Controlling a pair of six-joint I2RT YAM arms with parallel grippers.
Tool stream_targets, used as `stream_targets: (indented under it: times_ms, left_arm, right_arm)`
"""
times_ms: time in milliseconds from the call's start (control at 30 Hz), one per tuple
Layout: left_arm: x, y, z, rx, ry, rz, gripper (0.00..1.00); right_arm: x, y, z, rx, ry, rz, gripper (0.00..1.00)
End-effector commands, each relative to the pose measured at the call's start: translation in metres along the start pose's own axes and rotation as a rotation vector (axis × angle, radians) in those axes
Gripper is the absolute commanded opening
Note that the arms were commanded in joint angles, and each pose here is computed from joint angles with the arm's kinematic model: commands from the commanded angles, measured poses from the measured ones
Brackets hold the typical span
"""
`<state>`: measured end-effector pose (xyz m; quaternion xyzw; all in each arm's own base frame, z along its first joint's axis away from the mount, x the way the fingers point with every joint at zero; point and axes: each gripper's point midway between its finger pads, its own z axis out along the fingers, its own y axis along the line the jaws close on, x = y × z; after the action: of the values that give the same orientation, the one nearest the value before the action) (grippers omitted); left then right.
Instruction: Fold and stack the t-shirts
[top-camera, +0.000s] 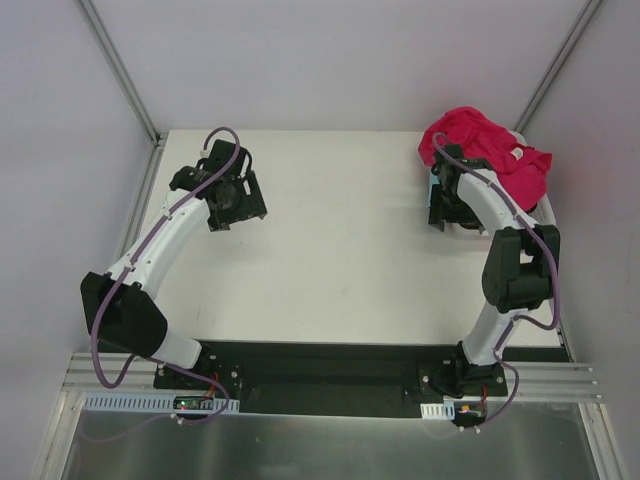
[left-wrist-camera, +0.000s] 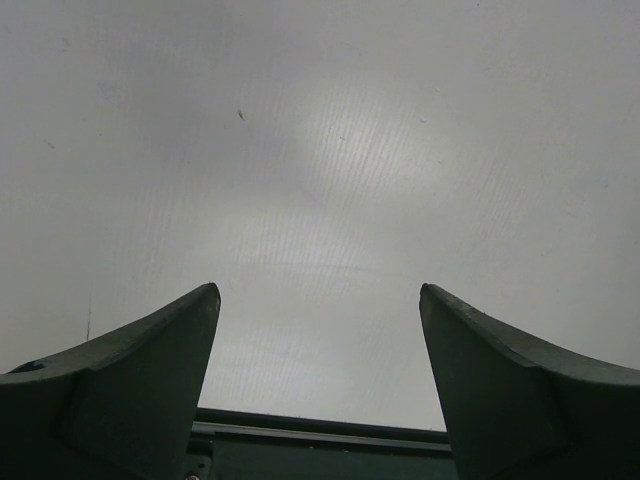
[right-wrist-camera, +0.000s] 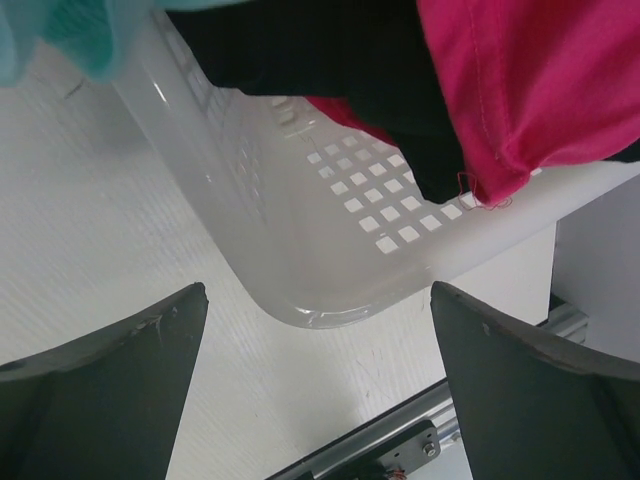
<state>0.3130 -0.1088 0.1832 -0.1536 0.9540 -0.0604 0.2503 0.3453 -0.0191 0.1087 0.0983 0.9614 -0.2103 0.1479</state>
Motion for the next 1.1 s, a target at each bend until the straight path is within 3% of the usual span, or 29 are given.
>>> stream_targets:
  times_ms: [0, 433, 600, 833, 1067]
  left_arm:
    - [0.000, 0.000, 0.003, -0.017, -0.003, -0.004, 0.81]
    - [-0.001, 0.002, 0.006, -0.037, -0.007, 0.010, 0.81]
    - [0.000, 0.002, 0.007, -0.037, 0.000, 0.006, 0.81]
    - [0.003, 0.001, 0.003, -0.022, -0.001, -0.010, 0.81]
    - [0.006, 0.004, 0.002, -0.026, -0.005, -0.010, 0.82]
  right_arm:
    - [-0.030, 0.004, -0.012, -0.037, -0.075, 0.026, 0.98]
    - [-0.053, 0.025, -0.006, -0.089, -0.067, 0.026, 0.98]
    - [-0.048, 0.017, -0.023, -0.098, -0.087, 0.029, 0.99]
    - [-0.027, -0.008, -0.071, -0.115, -0.117, 0.082, 0.99]
    - [0.015, -0.020, -0.082, -0.112, -0.104, 0.112, 0.97]
